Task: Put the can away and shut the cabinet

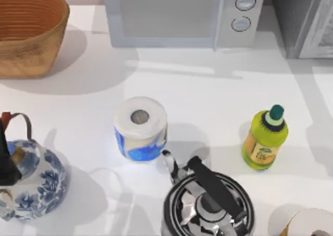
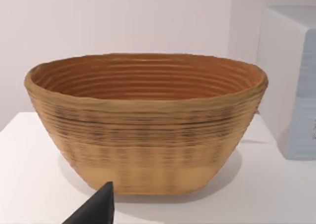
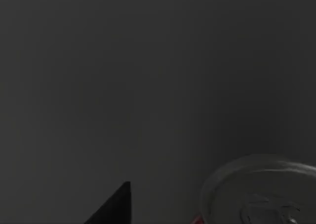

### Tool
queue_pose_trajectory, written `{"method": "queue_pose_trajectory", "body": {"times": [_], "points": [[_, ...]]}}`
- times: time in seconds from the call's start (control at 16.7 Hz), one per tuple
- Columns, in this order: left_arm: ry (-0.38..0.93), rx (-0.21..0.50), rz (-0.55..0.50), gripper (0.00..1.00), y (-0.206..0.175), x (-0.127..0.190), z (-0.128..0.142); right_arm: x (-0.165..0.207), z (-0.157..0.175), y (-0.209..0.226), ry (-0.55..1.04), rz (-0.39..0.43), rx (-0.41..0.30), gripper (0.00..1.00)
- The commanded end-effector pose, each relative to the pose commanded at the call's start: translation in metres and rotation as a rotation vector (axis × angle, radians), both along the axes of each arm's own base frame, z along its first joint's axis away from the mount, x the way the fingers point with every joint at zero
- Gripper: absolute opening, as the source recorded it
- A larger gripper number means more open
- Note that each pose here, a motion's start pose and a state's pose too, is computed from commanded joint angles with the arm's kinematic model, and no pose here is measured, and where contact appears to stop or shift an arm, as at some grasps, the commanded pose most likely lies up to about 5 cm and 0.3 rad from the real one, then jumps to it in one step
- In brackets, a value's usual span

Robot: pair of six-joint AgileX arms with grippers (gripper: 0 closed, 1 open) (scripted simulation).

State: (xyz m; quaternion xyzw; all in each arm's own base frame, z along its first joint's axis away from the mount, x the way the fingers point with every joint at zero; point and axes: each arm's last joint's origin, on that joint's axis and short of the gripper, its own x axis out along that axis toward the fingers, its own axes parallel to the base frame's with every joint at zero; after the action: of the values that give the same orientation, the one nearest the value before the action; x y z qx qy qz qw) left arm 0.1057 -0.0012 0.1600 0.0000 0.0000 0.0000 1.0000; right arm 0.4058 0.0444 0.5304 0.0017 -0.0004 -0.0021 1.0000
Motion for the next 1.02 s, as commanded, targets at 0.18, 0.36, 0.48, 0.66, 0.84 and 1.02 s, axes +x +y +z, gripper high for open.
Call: {"method": "queue_pose_trajectory", "body": {"times": [0.18, 0.36, 0.48, 0.66, 0.84, 1.02], "points": [[0.0, 0.0, 0.0, 1.0, 0.0, 0.0, 0.0, 0.0, 0.0, 0.0, 0.0, 0.0, 0.0, 1.0], [0.0, 0.0, 0.0, 1.0, 0.0, 0.0, 0.0, 0.0, 0.0, 0.001, 0.0, 0.002, 0.0, 1.0], [0.0, 0.0, 0.0, 1.0, 0.0, 0.0, 0.0, -0.002, 0.001, 0.001, -0.004, 0.004, -0.001, 1.0], [0.0, 0.0, 0.0, 1.0, 0.0, 0.0, 0.0, -0.02, 0.014, -0.001, -0.039, 0.021, -0.01, 1.0], [0.0, 0.0, 0.0, 1.0, 0.0, 0.0, 0.0, -0.059, 0.032, -0.005, -0.101, 0.046, -0.024, 1.0], [0.0, 0.0, 0.0, 1.0, 0.0, 0.0, 0.0, -0.116, 0.042, -0.012, -0.162, 0.07, -0.039, 1.0]]}}
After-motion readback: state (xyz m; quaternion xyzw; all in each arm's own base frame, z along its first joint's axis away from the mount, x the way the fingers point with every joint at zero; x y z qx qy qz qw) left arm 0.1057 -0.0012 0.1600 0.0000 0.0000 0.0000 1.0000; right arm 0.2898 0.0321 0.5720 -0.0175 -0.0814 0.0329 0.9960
